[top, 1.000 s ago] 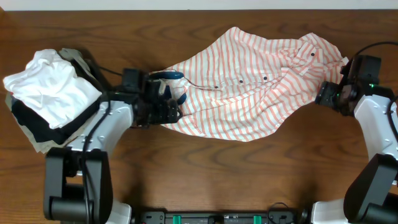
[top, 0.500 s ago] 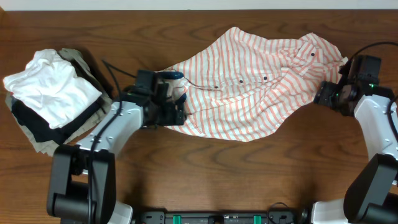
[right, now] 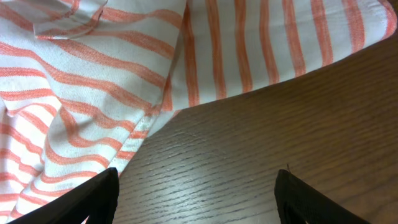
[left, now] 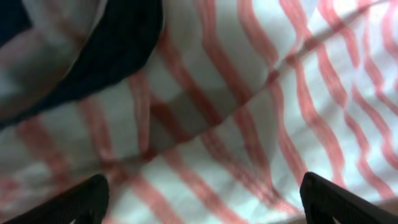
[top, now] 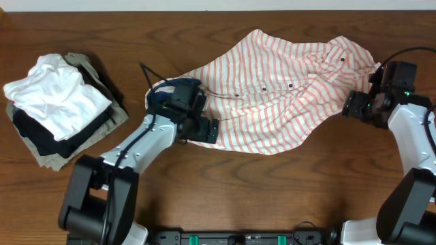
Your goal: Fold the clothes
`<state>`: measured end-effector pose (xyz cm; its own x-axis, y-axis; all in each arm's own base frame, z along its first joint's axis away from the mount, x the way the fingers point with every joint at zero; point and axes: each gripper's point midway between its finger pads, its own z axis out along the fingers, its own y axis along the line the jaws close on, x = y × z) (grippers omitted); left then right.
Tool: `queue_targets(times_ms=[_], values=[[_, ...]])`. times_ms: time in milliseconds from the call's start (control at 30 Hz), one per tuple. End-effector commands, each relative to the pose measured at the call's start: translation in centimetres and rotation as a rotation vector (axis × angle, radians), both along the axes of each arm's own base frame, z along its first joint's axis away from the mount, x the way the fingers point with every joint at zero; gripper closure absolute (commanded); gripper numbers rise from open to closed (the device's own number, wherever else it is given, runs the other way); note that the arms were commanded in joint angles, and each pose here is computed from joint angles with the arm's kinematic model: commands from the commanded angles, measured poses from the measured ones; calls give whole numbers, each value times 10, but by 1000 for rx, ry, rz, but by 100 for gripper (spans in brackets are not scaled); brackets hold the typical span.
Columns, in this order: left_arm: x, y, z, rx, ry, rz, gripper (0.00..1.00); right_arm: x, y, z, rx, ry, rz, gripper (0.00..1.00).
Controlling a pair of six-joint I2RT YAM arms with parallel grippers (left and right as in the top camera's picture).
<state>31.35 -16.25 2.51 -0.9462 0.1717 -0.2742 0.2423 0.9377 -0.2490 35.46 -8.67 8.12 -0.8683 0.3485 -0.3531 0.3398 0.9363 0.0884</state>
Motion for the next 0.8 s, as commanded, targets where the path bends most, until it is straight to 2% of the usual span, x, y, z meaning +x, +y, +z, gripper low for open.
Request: queue_targets(times_ms=[0, 300, 467, 500, 600, 667, 767], values=[[2, 4, -20, 75, -10, -34, 2, 0, -1, 1, 0, 0, 11, 21], [6, 2, -38, 112, -36, -178, 2, 0, -1, 1, -1, 0, 11, 21], [-11, 5, -42, 127, 31, -192, 20, 0, -1, 1, -1, 0, 11, 24], [-15, 5, -42, 132, 44, -197, 21, 0, -1, 1, -1, 0, 11, 24], [-21, 4, -42, 139, 60, -208, 21, 1, -1, 2, -2, -2, 11, 24], [-20, 2, -37, 134, 45, -211, 13, 1, -1, 2, -2, -3, 11, 24], [-12, -1, -22, 116, -10, -209, 10, 1, -1, 2, -2, -3, 11, 24]])
